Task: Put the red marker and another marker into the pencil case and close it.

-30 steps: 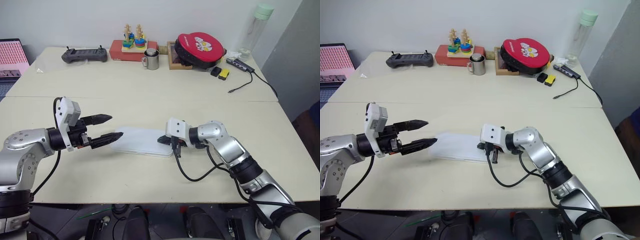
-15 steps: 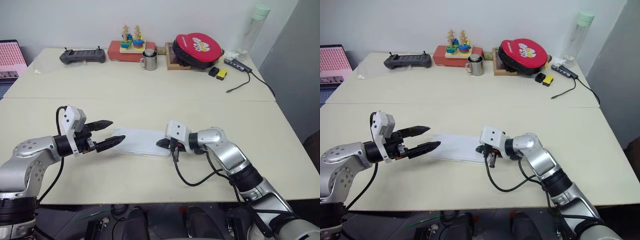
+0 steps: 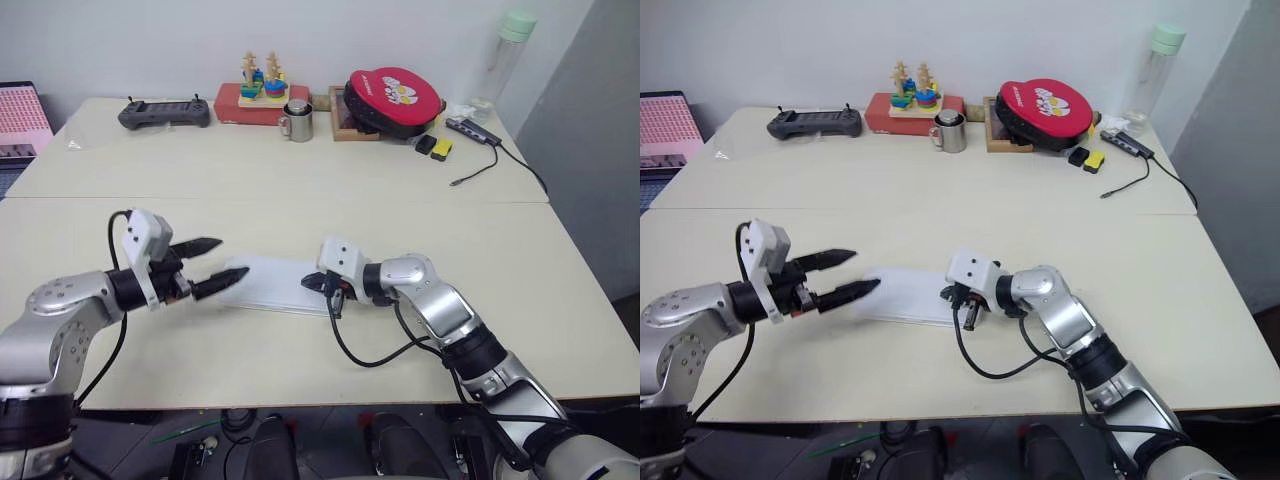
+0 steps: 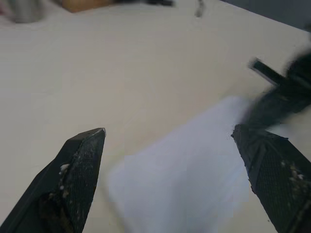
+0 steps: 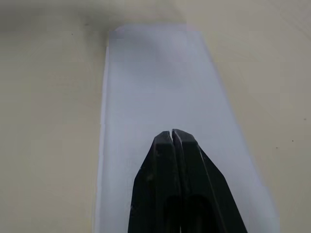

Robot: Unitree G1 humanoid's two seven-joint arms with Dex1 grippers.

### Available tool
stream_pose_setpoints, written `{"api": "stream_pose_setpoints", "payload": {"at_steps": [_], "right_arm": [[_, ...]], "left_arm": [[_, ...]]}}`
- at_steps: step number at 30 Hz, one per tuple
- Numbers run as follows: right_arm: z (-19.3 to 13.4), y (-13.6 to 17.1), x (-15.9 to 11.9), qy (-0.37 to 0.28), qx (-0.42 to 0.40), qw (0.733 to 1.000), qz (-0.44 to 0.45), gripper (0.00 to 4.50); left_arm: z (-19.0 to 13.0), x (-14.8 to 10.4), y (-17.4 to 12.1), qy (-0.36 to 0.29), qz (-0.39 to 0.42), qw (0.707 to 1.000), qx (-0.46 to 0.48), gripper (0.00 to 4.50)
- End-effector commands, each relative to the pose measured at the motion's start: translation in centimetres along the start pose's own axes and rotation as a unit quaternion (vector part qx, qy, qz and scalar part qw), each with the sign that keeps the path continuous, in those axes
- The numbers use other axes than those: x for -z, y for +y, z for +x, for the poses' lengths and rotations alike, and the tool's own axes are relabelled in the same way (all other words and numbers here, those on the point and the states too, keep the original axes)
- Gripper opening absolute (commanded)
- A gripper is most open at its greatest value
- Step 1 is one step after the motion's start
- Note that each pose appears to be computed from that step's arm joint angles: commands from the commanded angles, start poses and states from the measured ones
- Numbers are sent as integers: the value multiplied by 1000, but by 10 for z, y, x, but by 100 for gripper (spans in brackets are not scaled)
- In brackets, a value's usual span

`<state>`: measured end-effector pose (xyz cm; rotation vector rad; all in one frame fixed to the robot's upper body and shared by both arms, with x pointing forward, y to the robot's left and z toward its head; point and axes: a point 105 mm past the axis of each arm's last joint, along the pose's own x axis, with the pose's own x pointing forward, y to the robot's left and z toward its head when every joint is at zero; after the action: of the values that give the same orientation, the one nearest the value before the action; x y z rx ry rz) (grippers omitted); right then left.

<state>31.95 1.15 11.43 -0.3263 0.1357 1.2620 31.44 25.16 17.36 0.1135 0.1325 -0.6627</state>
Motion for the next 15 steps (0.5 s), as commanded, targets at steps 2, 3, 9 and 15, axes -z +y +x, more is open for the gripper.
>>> {"api": "stream_pose_setpoints", "payload": {"at_steps": [2, 3, 9, 15], "right_arm": [[-56, -28, -20, -79, 94, 991, 57, 69], [-65, -31, -18, -84, 109, 988, 70, 108], [-120, -52, 15, -69, 232, 962, 124, 272], [-146, -57, 36, -27, 292, 949, 118, 420]], "left_arm": [[-11, 2, 32, -7, 13, 996, -86, 450], [-14, 6, 39, -1, 16, 994, -106, 450], [-34, 38, 64, 36, 0, 984, -174, 450], [-45, 44, 66, 52, 9, 983, -176, 450]]}}
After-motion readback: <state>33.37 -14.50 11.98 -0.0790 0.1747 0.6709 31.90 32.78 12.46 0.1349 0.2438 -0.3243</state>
